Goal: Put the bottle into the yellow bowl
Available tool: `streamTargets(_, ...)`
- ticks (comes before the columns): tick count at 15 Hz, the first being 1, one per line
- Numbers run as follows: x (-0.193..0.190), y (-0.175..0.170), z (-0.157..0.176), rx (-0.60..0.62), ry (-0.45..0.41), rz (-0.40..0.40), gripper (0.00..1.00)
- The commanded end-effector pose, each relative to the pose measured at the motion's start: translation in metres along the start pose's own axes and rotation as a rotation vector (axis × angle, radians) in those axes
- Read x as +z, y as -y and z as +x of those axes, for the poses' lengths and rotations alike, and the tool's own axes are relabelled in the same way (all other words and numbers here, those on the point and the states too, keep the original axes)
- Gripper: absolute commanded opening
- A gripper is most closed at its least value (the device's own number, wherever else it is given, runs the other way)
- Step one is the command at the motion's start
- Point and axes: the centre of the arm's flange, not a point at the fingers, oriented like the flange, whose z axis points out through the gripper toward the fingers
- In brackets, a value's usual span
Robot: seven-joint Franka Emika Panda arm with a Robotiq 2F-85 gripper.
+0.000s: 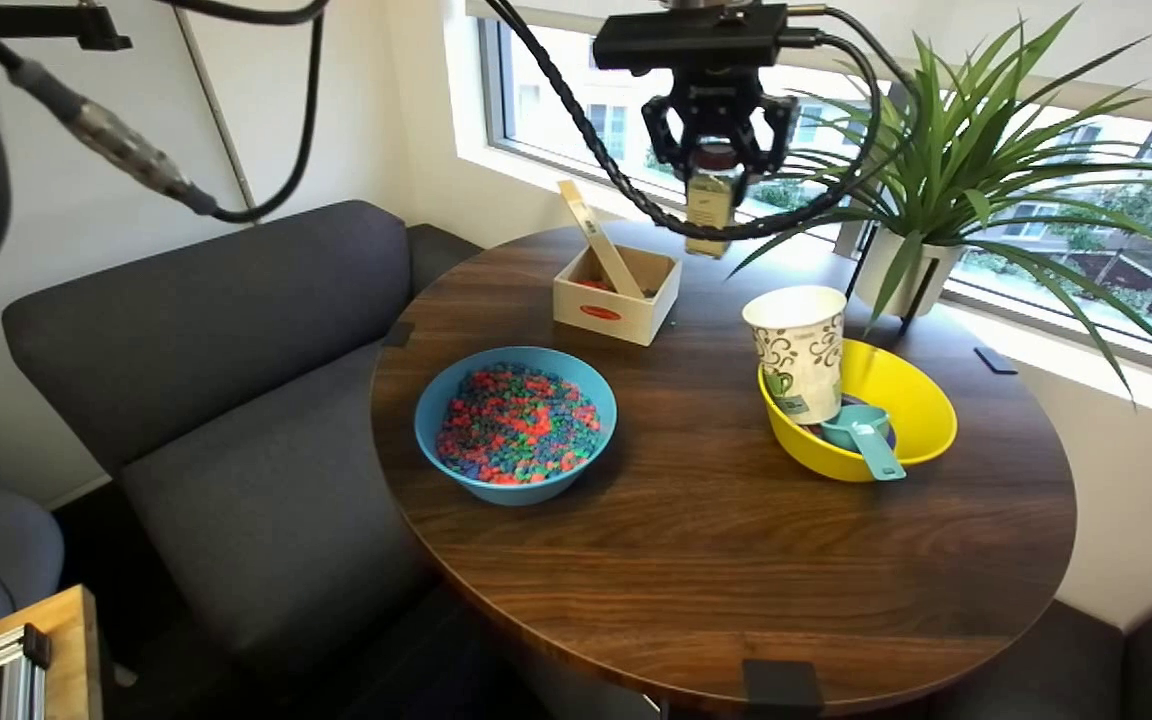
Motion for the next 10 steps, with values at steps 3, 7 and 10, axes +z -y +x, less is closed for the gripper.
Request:
streamTargets(3,-0.008,-0.095,0.04,0.286,-0.037,-0.118,0.26)
streamTargets(7,-0.038,-0.136,0.024,0.484,-0.097,-0.201,0.26)
streamTargets(10,-0.03,-0.155,0.012,0.593,-0.128,-0.32,0.26)
